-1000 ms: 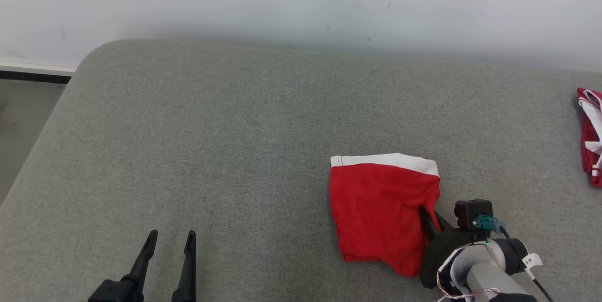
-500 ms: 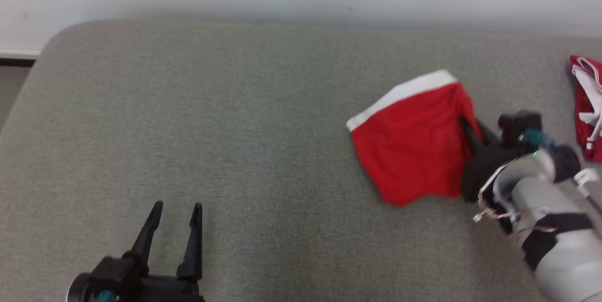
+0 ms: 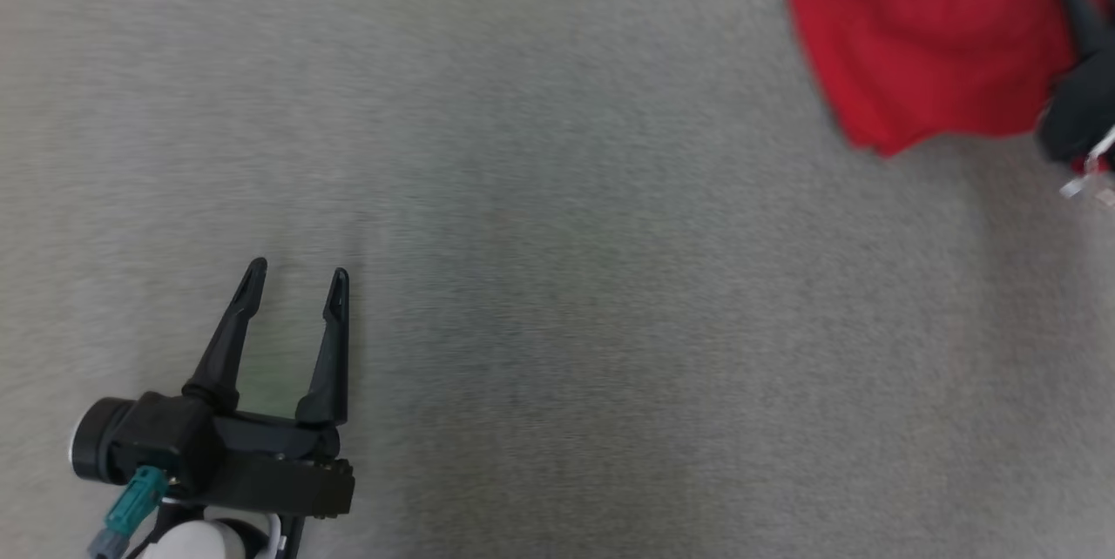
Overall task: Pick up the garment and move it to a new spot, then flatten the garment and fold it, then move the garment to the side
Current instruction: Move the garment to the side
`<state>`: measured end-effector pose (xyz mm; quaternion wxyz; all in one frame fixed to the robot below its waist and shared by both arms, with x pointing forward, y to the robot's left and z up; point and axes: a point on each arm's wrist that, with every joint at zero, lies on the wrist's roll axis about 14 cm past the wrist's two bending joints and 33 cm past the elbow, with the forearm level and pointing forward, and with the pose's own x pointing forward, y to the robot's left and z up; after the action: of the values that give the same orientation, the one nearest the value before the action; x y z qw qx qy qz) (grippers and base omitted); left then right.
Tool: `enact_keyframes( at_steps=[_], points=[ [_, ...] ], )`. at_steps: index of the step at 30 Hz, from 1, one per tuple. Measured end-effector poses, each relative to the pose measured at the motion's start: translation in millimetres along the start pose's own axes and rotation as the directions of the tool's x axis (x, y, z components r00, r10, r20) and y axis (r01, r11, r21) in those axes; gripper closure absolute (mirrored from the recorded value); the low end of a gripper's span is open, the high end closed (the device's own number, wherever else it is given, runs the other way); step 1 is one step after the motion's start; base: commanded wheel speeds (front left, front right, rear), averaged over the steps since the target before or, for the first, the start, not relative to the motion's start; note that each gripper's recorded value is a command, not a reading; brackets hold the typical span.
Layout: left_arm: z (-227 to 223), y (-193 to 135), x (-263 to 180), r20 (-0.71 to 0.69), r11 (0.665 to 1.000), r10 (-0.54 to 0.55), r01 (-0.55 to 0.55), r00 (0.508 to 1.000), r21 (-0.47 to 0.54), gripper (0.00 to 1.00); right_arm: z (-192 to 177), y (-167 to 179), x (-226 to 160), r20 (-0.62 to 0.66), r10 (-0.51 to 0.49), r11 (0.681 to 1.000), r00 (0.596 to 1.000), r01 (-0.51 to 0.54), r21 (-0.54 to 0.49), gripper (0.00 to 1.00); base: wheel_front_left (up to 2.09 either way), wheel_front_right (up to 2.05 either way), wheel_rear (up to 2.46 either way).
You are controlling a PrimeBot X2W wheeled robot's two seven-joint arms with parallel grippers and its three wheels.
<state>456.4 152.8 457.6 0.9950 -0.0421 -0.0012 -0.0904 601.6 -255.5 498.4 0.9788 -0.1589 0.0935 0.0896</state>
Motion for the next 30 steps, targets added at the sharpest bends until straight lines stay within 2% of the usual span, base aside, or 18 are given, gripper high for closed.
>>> enact_keyframes(
  at_steps=[5, 10, 15, 20, 24, 25, 26, 27, 30],
  points=[
    [-23.2, -18.2, 18.8, -0.034, 0.997, -0.078, 0.078, 0.996, -0.01, 0.0, -15.3, -64.1, -22.2, -0.063, -0.108, 0.993, 0.992, 0.104, -0.063, 1.0, 0.0, 0.0, 0.0],
    [-39.8, -32.9, 31.6, -0.05, 0.99, -0.137, 0.136, 0.989, -0.025, 0.0, -25.9, -114.1, -44.9, -0.13, -0.206, 0.974, 0.97, 0.191, -0.118, 1.0, 0.0, 0.0, 0.0],
    [-52.1, -43.8, 38.4, -0.057, 0.984, -0.177, 0.176, 0.982, -0.036, 0.0, -43.7, -143.1, -57.0, -0.205, -0.273, 0.954, 0.94, 0.238, -0.181, 1.0, 0.0, 0.0, 0.0],
    [-60.4, -48.5, 42.2, -0.061, 0.979, -0.202, 0.2, 0.977, -0.038, 0.0, -48.5, -159.9, -53.0, -0.226, -0.319, 0.934, 0.92, 0.264, -0.242, 1.0, 0.0, 0.0, 0.0],
    [-64.2, -49.1, 43.3, -0.062, 0.977, -0.21, 0.207, 0.976, -0.041, 0.0, -61.5, -173.9, -53.9, -0.273, -0.364, 0.913, 0.89, 0.284, -0.291, 1.0, 0.0, 0.0, 0.0],
    [-64.5, -48.6, 43.5, -0.061, 0.978, -0.209, 0.207, 0.976, -0.041, 0.0, -64.1, -175.8, -53.2, -0.279, -0.371, 0.91, 0.886, 0.289, -0.296, 0.95, 0.0, 0.0, 0.0],
    [-64.7, -48.5, 43.5, -0.06, 0.978, -0.209, 0.207, 0.976, -0.041, 0.0, -64.9, -177.5, -51.9, -0.276, -0.378, 0.907, 0.884, 0.294, -0.3, 0.67, 0.0, 0.0, 0.0],
    [-64.7, -47.6, 43.6, -0.06, 0.978, -0.206, 0.204, 0.977, -0.041, 0.0, -65.4, -177.6, -49.6, -0.272, -0.38, 0.906, 0.884, 0.298, -0.299, 0.0, 0.0, 0.0, 0.0],
    [-65.3, -45.3, 43.5, -0.06, 0.98, -0.199, 0.197, 0.978, -0.041, 0.0, -68.3, -176.3, -44.6, -0.264, -0.381, 0.902, 0.886, 0.292, -0.318, 0.0, 0.0, 0.0, 0.0]
  ],
)
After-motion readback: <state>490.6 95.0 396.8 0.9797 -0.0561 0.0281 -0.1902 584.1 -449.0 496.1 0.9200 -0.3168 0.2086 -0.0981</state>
